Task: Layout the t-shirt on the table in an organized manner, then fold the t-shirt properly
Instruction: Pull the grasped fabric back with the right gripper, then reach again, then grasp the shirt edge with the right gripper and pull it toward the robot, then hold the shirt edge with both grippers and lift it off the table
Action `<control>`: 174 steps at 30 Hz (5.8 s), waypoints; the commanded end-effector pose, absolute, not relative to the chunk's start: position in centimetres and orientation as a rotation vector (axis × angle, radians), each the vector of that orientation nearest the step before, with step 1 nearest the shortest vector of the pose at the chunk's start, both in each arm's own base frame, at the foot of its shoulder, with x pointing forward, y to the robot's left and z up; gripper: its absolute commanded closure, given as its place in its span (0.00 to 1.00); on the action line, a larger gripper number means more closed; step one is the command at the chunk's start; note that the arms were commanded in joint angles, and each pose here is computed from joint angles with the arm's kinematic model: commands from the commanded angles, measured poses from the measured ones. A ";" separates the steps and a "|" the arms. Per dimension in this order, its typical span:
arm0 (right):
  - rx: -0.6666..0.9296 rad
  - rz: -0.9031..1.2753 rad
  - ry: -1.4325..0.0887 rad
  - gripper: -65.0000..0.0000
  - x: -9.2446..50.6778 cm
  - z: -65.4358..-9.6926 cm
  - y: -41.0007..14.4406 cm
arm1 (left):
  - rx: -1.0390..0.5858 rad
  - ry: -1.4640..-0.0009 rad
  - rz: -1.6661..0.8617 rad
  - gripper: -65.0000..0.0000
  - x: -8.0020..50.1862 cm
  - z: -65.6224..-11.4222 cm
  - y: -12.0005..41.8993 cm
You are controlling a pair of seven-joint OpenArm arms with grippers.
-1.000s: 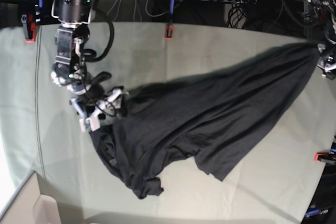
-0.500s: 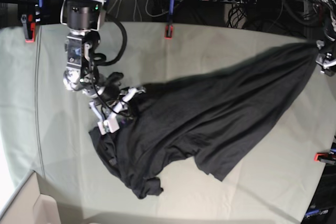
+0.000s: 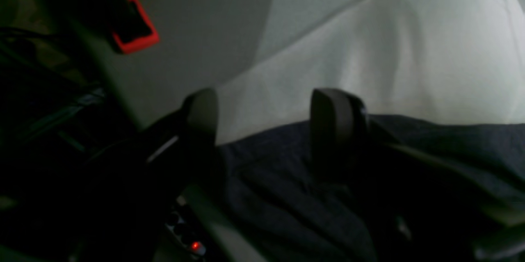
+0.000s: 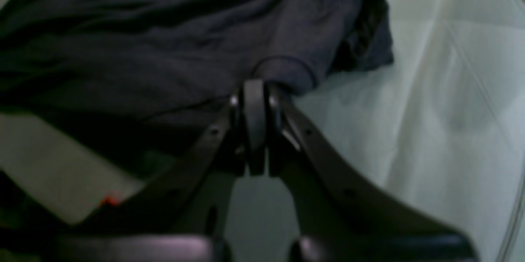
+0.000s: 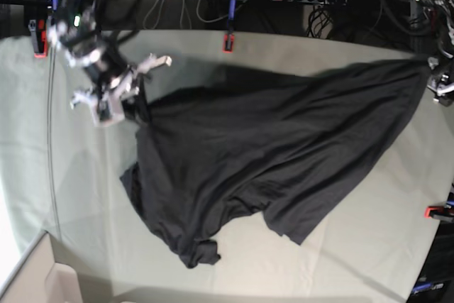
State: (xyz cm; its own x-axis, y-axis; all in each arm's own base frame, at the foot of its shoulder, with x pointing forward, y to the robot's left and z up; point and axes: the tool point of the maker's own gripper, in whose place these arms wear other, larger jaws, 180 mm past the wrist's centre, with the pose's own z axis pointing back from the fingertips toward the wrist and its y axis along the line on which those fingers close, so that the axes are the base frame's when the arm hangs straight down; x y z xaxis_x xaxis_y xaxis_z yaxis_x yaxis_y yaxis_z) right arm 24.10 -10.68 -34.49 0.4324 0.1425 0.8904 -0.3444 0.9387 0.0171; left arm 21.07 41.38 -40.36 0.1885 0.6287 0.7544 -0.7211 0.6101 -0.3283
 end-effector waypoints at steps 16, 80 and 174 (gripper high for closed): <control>0.255 0.176 -1.104 1.00 17.6 -33.0 -11.3 | 0.117 -1.068 0.935 0.46 22.4 -38.5 42.2; 0.172 0.296 -0.751 0.52 26.7 -44.1 -13.9 | 0.129 -1.058 0.930 0.46 22.0 -38.7 42.3; -0.083 -0.078 -0.823 1.00 13.7 -37.1 -25.6 | 0.138 -0.969 0.804 1.00 19.3 -40.0 39.9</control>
